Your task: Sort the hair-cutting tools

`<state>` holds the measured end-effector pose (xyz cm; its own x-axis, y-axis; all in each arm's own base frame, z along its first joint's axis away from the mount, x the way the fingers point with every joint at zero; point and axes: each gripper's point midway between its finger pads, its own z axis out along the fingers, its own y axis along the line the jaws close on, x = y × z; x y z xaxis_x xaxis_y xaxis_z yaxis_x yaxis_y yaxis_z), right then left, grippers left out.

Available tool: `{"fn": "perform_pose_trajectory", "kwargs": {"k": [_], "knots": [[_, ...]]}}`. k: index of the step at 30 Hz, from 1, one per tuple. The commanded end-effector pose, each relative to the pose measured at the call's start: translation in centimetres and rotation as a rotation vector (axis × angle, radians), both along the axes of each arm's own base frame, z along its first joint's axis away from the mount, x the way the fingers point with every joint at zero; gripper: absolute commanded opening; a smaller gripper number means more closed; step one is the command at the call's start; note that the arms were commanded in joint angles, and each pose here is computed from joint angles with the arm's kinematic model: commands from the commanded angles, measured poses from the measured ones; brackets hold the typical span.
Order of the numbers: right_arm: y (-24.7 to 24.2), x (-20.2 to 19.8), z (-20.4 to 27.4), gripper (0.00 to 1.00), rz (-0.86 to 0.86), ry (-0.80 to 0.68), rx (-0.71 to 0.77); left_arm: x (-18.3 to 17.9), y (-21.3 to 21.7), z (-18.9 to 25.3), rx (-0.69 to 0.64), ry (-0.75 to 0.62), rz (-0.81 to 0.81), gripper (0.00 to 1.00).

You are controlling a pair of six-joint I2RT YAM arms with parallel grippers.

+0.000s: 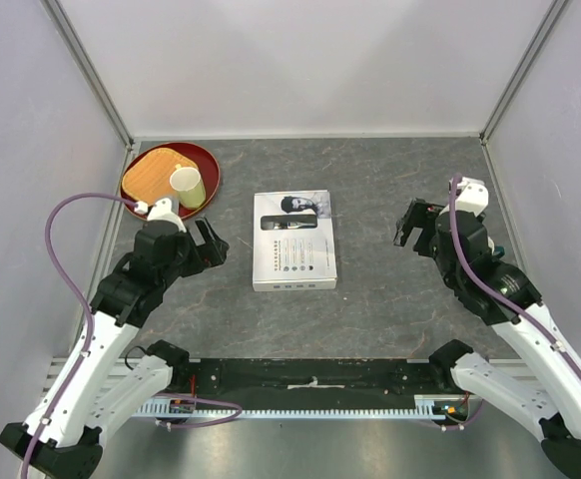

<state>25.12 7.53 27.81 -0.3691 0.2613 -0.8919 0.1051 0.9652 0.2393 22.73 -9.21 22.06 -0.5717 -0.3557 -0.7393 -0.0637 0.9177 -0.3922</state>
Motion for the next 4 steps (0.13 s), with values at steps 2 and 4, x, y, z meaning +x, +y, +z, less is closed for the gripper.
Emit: {"fn": "perform_pose_trajectory", "kwargs": {"k": [2,4], "knots": [[-0.39,0.03,0.82,0.98,-0.009,-0.014,-0.016,0.05,0.74,1.52,0.036,-0.043,0.005,1.00],[-0.34,0.11,0.68,0.98,-0.009,-0.010,-0.018,0.05,0.73,1.59,0.032,-0.047,0.007,1.00]]}}
